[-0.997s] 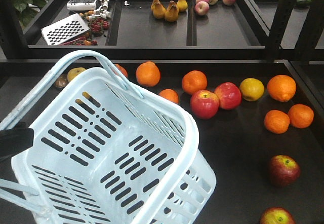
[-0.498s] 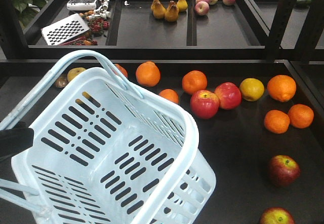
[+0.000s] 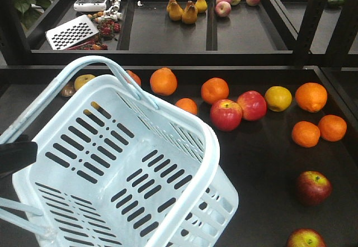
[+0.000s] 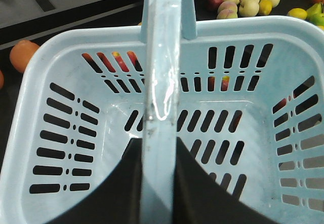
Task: Pick three apples into basket with both arms
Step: 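Lower the light-blue basket onto the table with the left gripper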
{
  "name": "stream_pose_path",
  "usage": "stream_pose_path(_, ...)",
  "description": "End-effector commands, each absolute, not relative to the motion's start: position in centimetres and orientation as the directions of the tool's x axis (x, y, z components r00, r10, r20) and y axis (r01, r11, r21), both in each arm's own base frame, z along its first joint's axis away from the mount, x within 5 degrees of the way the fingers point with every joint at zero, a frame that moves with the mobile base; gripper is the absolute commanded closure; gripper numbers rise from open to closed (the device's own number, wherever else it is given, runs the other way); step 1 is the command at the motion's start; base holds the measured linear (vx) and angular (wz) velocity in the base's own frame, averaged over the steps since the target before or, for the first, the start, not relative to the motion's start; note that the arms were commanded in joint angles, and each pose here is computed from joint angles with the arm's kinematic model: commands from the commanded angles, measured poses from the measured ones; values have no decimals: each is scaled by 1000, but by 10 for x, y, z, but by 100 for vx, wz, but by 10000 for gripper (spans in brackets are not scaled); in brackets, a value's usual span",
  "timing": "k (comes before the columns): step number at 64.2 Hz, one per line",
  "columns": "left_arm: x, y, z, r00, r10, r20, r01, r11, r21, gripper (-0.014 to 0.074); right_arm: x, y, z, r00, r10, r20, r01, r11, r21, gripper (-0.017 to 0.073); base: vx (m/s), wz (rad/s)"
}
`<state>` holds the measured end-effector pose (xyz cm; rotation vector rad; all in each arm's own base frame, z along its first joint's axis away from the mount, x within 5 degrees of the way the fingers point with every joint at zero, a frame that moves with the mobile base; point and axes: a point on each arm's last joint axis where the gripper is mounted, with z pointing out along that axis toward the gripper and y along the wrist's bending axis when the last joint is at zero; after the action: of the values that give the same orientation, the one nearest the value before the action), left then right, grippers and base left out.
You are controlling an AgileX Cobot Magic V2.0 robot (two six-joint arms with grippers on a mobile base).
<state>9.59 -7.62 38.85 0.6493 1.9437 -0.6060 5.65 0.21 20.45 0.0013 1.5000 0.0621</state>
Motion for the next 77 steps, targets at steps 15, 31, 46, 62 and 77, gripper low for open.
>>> stream_pose_path(15,111,-83,407,-314,149,-938,674,731,-109,600,55,3,207,144,28,-989,-45,999,22,564,0,0)
stream_pose_path(31,158,-108,426,-272,294,-916,745,667,-7,600,55,3,207,144,28,-989,-45,999,22,564,0,0)
stream_pose_path(46,212,-146,429,-198,405,-893,869,494,32,600,55,3,207,144,28,-989,-45,999,22,564,0,0)
stream_pose_path(62,278,-181,400,-180,494,-851,928,373,20,600,55,3,207,144,28,-989,-45,999,22,564,0,0)
stream_pose_path(77,327,-206,367,-144,579,-802,963,268,20,600,55,3,207,144,28,-989,-45,999,22,564,0,0)
